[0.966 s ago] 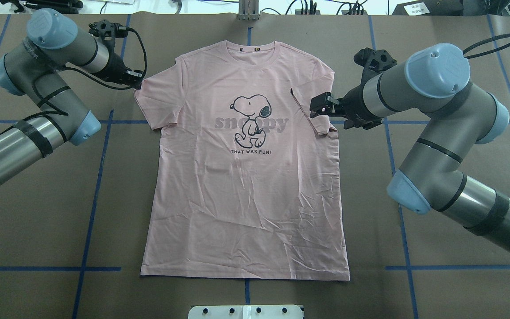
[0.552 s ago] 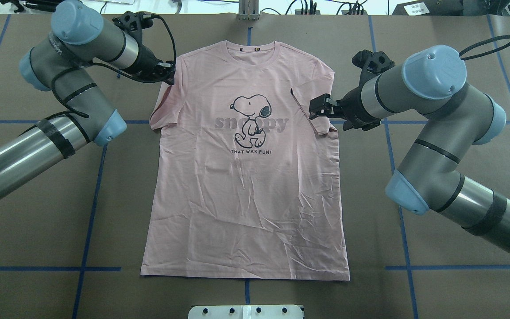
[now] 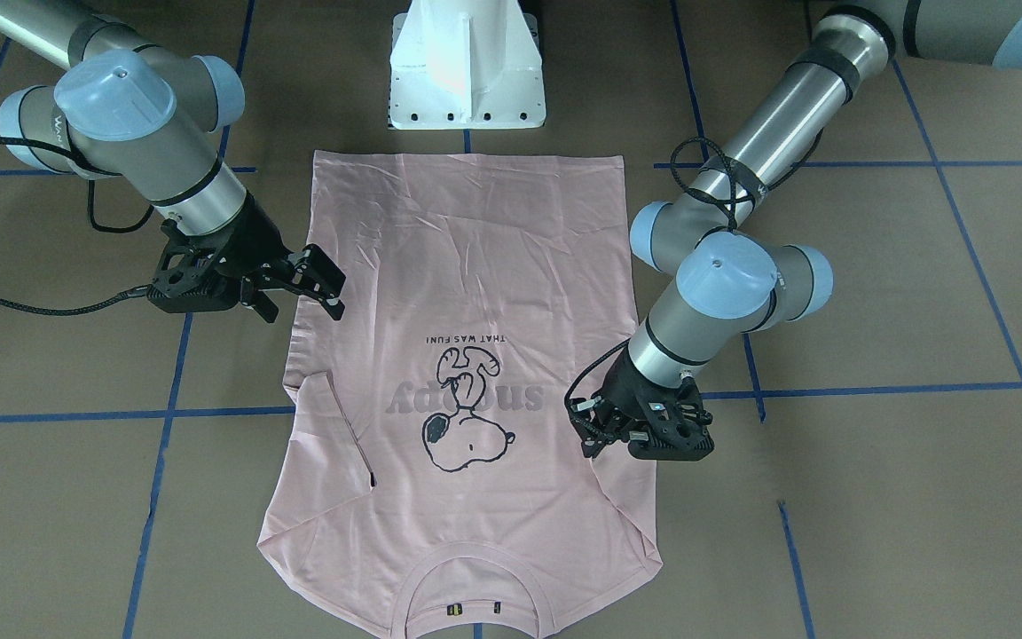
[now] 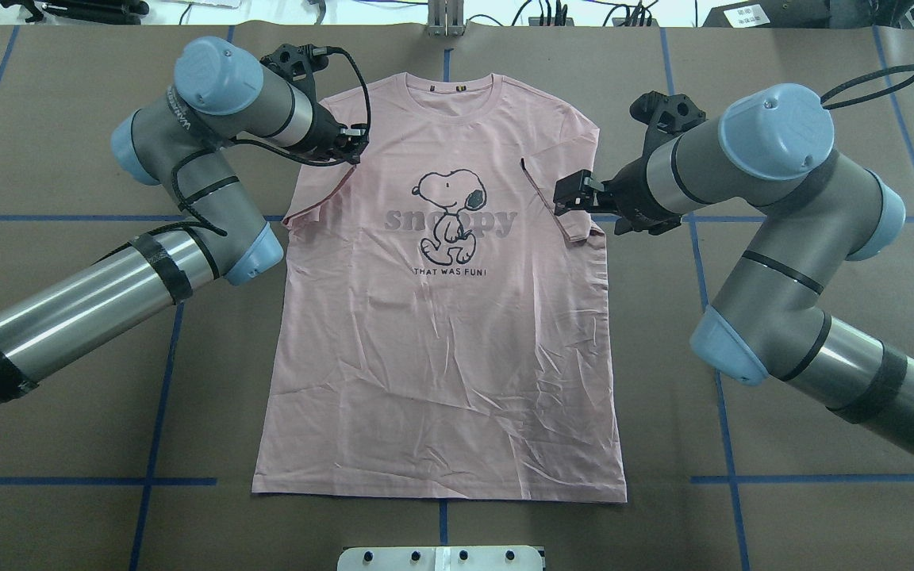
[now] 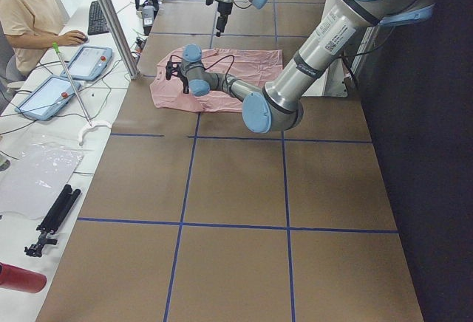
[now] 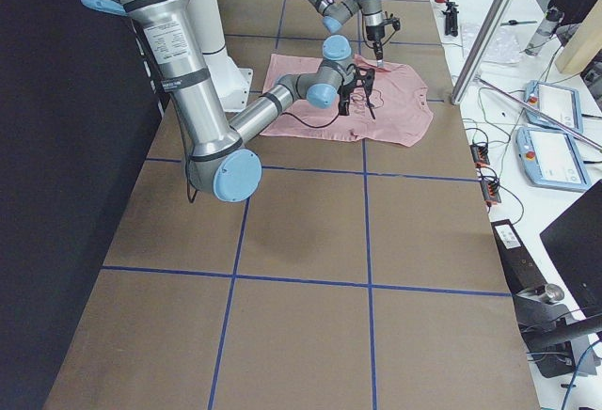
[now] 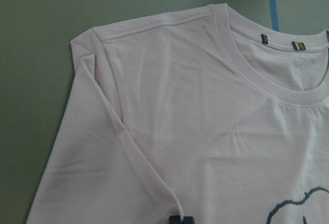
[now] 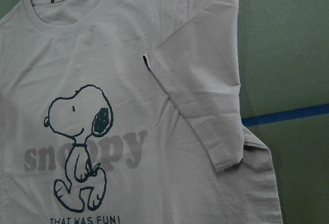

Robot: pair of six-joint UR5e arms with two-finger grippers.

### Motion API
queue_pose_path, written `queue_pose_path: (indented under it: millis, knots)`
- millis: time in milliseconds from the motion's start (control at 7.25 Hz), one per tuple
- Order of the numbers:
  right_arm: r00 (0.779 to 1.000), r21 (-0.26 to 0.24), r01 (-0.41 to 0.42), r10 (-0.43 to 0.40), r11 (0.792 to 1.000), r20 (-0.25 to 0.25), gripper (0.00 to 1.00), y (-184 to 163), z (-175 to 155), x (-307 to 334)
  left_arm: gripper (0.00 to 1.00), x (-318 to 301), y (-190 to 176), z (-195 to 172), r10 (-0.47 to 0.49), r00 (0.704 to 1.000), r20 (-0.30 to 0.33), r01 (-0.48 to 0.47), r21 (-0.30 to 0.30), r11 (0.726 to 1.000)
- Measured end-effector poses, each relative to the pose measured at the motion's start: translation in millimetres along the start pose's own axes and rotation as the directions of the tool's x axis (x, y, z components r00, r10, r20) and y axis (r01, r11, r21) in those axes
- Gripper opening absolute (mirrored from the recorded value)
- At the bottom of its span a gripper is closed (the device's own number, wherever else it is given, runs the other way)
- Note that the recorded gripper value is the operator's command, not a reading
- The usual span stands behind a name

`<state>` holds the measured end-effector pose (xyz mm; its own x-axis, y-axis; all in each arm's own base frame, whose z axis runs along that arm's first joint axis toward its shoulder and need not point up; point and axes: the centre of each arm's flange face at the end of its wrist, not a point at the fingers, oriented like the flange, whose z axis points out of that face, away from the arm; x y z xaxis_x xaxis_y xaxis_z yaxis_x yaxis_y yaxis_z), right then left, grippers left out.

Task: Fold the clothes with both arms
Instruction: 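Fold the other sleeve inward with the left gripper while the right gripper holds still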

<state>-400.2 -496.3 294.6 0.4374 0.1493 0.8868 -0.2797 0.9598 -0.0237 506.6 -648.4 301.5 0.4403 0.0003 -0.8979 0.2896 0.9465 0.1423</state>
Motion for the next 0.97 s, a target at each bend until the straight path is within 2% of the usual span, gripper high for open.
queue_pose_path:
  millis: [138, 276, 414, 552, 690, 966]
  knots:
    - [1.000, -0.001, 0.000, 0.000, 1.000, 0.000, 1.00, 0.1, 0.5, -0.1, 0.00, -4.0, -3.2, 7.0, 0.000, 1.000, 0.005, 0.000, 0.021, 1.000]
    - [1.000, 0.000, 0.001, -0.001, 1.000, 0.002, 1.00, 0.0, 0.4, -1.3, 0.11, -6.4, -4.7, 10.4, 0.000, 1.000, 0.008, 0.000, 0.033, 0.999]
    - [1.000, 0.001, 0.002, -0.002, 1.000, 0.003, 1.00, -0.2, 0.1, -2.8, 0.72, -7.3, -6.2, 11.5, 0.000, 1.000, 0.011, -0.001, 0.045, 0.999]
    - [1.000, 0.002, 0.002, -0.002, 1.000, 0.004, 1.00, -0.3, -0.3, -3.1, 0.73, -8.7, -8.5, 11.7, -0.001, 1.000, 0.017, 0.000, 0.063, 0.998]
    - [1.000, 0.005, 0.003, -0.003, 1.000, 0.009, 1.00, 0.0, -4.0, -4.0, 0.80, -5.8, -9.9, 8.4, -0.010, 1.000, 0.013, 0.009, 0.081, 0.997]
    - [1.000, 0.011, -0.002, 0.002, 1.000, 0.020, 1.00, 3.3, -13.1, -2.5, 0.82, 10.4, 6.4, -20.3, -0.050, 0.997, -0.060, 0.055, 0.092, 0.994]
